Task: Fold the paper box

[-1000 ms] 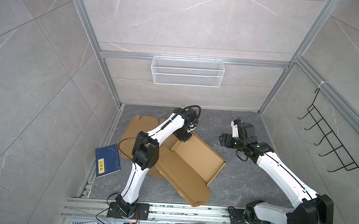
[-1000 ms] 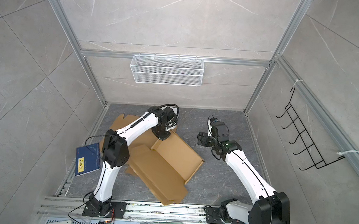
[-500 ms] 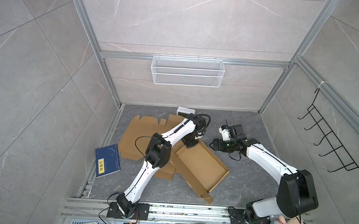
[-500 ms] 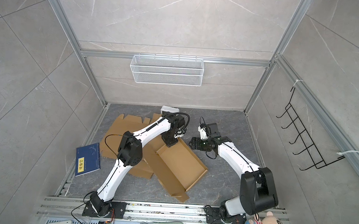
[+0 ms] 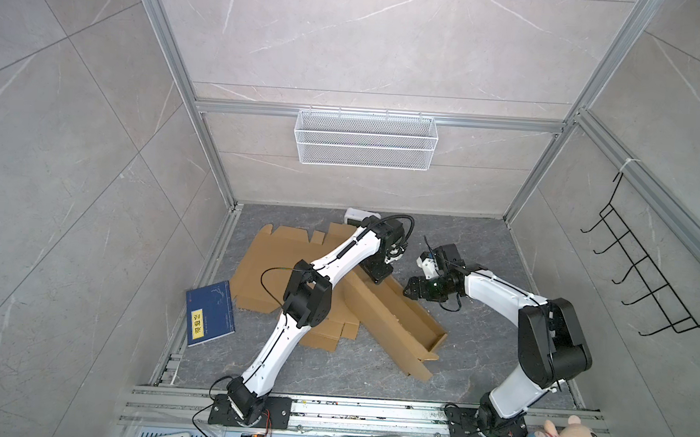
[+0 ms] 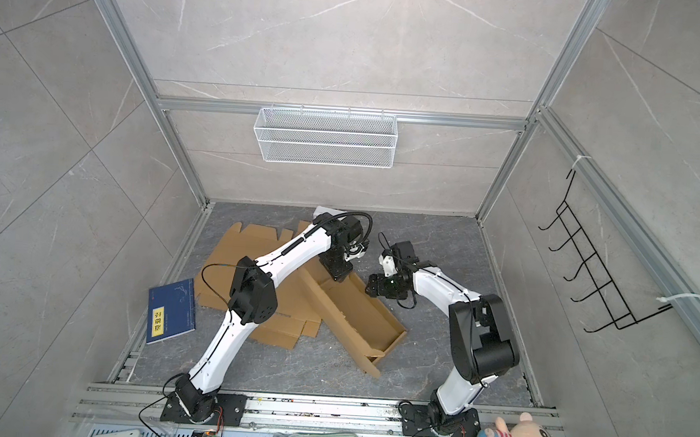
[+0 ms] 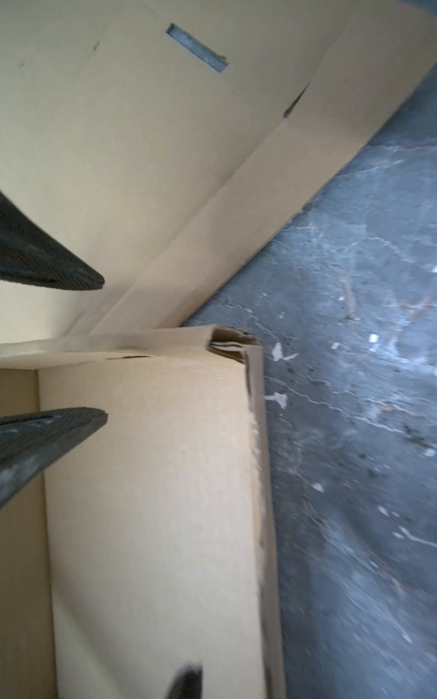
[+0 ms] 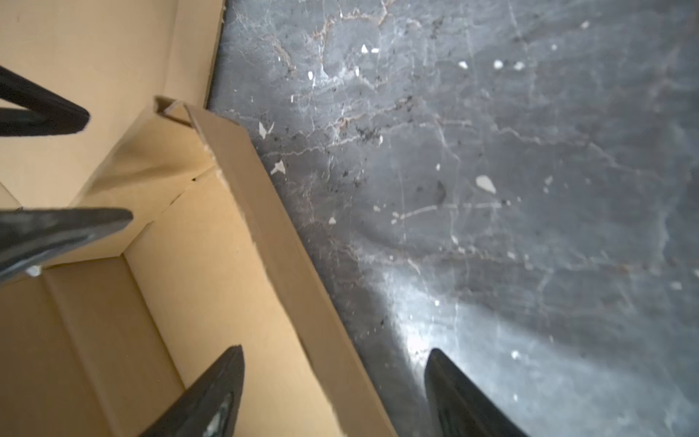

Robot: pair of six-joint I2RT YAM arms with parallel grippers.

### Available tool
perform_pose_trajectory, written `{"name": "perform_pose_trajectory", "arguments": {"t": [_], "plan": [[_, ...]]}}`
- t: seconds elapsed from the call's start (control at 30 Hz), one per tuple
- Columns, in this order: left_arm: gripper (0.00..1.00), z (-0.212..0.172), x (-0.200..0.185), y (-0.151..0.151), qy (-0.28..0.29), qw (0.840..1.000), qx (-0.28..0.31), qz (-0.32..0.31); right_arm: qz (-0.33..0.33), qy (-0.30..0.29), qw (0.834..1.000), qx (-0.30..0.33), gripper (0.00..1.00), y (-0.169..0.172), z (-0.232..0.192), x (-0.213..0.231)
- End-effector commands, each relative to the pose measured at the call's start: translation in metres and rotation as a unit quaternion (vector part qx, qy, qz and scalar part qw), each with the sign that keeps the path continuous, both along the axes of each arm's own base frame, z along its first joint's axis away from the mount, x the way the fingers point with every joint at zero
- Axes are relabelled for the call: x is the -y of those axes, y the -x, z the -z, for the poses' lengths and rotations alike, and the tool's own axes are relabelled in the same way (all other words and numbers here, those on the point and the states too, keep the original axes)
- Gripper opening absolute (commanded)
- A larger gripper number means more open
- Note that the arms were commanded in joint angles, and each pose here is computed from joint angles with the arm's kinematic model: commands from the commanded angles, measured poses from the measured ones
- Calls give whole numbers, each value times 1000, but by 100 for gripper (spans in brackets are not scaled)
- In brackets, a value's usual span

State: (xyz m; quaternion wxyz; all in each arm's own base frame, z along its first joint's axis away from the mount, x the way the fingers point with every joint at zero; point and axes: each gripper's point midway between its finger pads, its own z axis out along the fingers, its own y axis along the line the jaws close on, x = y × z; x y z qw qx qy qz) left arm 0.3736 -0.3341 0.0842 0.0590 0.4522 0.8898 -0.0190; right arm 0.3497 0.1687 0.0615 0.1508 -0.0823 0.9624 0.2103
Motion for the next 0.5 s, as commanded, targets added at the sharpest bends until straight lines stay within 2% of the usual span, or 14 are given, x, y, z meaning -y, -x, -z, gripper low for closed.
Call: {"name": "perform_pose_trajectory", "arguments": {"t": [0.0,0.27,0.47], "plan": [[56,-63,11,-14,82,995,49,-21,-32,10,999,-14,74,0,7,-7],[58,-143,-4,-33,160,976,132,-65,-34,27,999,-25,65,-7,19,-12],[58,-178,-20,-39,199,958,181,-95,-13,22,999,-35,54,-13,24,-16]]}}
